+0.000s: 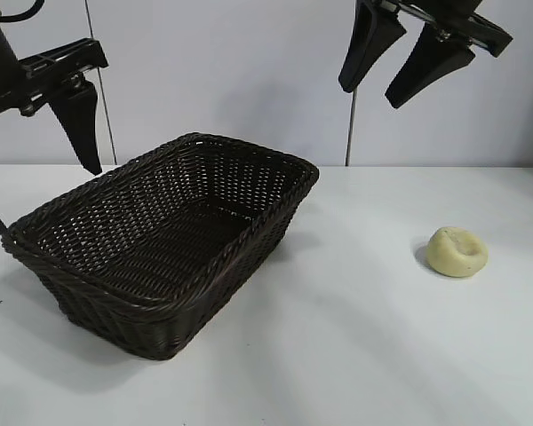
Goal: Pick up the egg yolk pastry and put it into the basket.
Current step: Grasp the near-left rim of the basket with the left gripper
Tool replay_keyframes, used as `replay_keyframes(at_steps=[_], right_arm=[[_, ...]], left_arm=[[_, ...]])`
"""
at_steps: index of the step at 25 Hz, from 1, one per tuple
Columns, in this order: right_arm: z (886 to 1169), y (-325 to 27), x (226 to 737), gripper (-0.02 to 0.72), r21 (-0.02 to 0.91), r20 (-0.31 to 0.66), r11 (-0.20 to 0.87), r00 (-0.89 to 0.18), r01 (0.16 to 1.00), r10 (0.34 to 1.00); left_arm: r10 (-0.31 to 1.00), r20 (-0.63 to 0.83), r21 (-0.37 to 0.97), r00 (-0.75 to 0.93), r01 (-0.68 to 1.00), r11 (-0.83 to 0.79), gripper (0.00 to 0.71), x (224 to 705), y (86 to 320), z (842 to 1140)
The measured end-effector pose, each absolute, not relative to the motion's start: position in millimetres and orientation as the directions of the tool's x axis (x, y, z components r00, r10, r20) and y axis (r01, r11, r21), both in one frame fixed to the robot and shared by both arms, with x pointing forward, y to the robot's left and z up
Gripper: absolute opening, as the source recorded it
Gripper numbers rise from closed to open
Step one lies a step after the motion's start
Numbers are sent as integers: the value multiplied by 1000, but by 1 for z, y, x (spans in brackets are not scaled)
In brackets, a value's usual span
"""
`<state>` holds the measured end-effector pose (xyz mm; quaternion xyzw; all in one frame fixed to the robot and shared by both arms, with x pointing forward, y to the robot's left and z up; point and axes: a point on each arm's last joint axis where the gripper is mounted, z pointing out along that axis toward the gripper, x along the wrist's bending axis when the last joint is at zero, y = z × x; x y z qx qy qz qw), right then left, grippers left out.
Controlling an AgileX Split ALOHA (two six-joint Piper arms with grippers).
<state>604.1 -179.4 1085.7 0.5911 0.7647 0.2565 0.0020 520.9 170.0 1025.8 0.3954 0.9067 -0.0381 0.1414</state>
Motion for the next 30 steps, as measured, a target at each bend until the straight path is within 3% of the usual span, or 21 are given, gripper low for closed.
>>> replay_keyframes(at_steps=[8, 30], right_arm=[[1086, -180, 604, 413, 392, 300, 171, -301, 904, 905], [1086, -179, 604, 413, 396, 299, 170, -301, 903, 905]], left_arm=[[695, -250, 4, -674, 717, 697, 566, 509, 174, 1000], [589, -429, 46, -685, 635, 772, 566, 501, 178, 957]])
